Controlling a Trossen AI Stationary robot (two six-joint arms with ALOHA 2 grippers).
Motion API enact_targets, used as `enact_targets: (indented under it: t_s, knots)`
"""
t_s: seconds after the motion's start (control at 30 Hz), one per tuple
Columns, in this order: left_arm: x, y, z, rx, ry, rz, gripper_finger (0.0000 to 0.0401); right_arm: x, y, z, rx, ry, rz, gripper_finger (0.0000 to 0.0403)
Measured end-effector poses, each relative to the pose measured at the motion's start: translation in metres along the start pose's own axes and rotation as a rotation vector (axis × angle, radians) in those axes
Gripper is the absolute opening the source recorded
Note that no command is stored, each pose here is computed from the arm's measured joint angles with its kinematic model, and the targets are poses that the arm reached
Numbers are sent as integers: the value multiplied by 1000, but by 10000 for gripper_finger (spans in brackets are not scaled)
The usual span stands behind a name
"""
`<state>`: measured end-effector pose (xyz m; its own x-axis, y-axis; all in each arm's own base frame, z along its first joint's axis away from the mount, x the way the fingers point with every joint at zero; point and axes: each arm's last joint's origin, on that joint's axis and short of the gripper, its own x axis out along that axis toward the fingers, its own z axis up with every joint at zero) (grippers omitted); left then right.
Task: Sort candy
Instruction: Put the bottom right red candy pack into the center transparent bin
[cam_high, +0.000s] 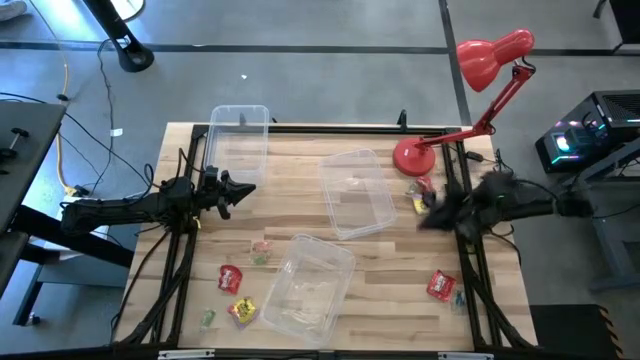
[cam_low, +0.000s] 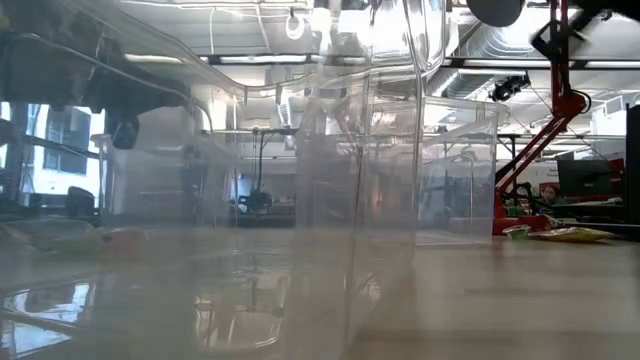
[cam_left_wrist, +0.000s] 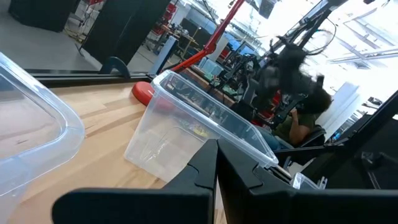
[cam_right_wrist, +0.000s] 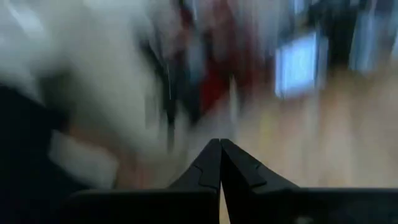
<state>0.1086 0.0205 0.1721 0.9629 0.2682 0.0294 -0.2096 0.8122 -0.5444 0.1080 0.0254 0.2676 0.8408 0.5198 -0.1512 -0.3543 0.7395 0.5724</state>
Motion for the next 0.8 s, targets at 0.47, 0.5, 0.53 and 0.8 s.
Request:
enact_targets:
  t_s: [0.47, 0.5, 0.53, 0.8]
  knots:
    - [0, 0, 0, 0, 0, 0, 1, 45, 9, -77, 899, 714, -405, 4]
    - [0, 0, 0, 0, 0, 0, 1, 47, 7, -84, 934, 740, -448, 8]
    - [0, 0, 0, 0, 0, 1, 1, 48, 5, -91, 970, 769, -485, 14]
    - [0, 0, 0, 0, 0, 1, 1, 54, 6, -102, 1127, 890, -612, 98]
